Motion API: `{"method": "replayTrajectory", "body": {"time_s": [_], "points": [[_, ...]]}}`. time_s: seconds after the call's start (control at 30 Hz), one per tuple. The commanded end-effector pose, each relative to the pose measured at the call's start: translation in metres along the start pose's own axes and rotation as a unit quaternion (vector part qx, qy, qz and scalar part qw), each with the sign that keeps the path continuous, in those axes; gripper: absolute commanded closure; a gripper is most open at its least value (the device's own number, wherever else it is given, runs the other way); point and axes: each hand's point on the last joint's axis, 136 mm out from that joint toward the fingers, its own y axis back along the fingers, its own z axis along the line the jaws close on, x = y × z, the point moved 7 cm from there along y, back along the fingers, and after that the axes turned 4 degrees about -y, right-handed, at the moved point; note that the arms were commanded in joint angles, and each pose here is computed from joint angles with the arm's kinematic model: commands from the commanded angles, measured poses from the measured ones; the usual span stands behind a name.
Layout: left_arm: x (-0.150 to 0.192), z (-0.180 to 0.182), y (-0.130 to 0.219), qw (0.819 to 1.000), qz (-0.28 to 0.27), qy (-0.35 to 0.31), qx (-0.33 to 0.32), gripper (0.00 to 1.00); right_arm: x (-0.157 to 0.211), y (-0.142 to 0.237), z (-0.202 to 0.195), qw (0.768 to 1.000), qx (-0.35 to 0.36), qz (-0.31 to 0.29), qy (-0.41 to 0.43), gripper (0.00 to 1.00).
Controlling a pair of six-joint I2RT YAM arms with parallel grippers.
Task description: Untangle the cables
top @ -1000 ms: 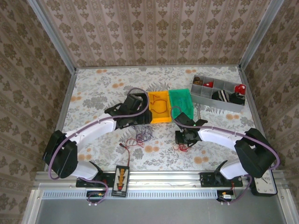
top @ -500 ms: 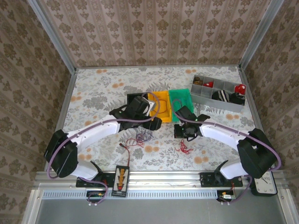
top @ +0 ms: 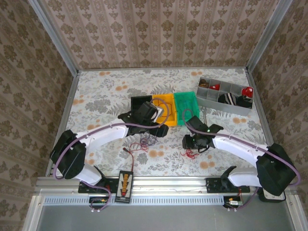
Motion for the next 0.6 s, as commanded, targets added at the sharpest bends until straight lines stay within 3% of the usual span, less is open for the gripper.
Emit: {"method": "replayTrajectory", "body": {"time_s": [0.0,0.27,0.43,0.57], "points": [[0.001,0.000,-0.007,1.000,0.004,0.004,-0.007,0.13,0.014,-0.004,-0.008,1.000,0.020,0.016,-0.008,0.62],[-0.004,-0.003,-0.013,1.000,0.008,0.005,0.003,0.13,0.014,-0.032,-0.002,0.999,0.016,0.033,-0.002,0.72],[-0.001,-0.002,-0.010,1.000,0.010,0.003,0.003,0.13,0.008,-0.032,-0.001,0.999,0.027,0.024,0.004,0.96],[0.001,-0.006,-0.006,1.000,-0.001,-0.002,0.025,0.13,-0.007,-0.016,0.003,1.000,-0.011,0.008,-0.005,1.00]]}}
